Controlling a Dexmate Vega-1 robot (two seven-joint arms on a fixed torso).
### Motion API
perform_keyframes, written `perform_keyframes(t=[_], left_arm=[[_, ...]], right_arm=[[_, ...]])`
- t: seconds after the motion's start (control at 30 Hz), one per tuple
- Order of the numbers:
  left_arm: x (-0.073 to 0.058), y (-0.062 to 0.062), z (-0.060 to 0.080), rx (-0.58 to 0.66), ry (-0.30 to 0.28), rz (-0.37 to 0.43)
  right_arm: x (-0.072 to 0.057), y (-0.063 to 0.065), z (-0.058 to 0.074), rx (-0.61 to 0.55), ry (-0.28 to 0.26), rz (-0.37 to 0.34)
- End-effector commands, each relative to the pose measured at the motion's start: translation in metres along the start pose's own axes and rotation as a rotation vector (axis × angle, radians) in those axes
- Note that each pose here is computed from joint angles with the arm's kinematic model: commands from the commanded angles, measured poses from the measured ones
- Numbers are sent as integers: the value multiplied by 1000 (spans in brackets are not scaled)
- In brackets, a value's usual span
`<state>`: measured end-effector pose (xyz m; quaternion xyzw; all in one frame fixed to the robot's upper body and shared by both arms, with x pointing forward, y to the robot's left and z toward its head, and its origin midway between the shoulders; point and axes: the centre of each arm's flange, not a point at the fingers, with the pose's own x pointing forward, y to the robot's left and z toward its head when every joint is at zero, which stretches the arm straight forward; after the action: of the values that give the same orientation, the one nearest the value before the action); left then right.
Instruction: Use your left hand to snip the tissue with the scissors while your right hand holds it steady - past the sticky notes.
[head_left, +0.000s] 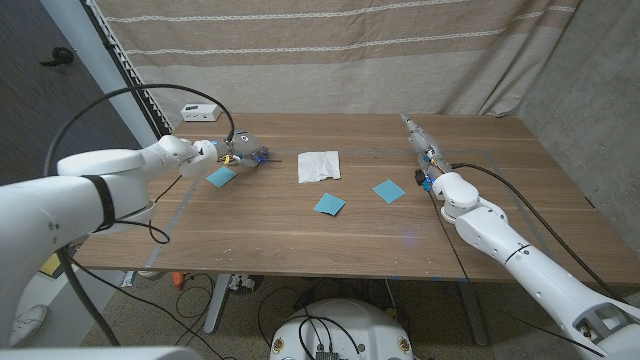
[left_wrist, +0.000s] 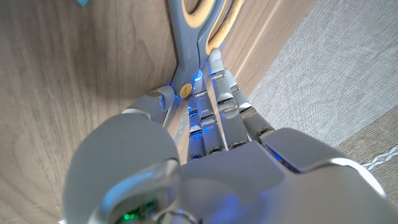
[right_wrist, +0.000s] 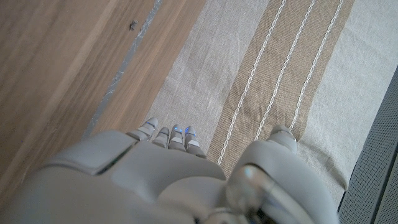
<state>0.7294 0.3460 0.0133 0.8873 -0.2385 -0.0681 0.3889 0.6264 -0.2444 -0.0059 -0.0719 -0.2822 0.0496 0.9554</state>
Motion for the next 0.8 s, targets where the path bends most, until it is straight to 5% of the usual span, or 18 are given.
perform_keyframes(t=[0.03,0.3,0.8], left_arm=[[-2,-10,9,-49,3,8],[-8,-5,6,-144,23,90],[-37,31,-19,-591,95,379]], right_arm=[[5,1,-1,-3,7,12],[6,0,-2,-1,9,10],[7,-1,1,3,0,10]])
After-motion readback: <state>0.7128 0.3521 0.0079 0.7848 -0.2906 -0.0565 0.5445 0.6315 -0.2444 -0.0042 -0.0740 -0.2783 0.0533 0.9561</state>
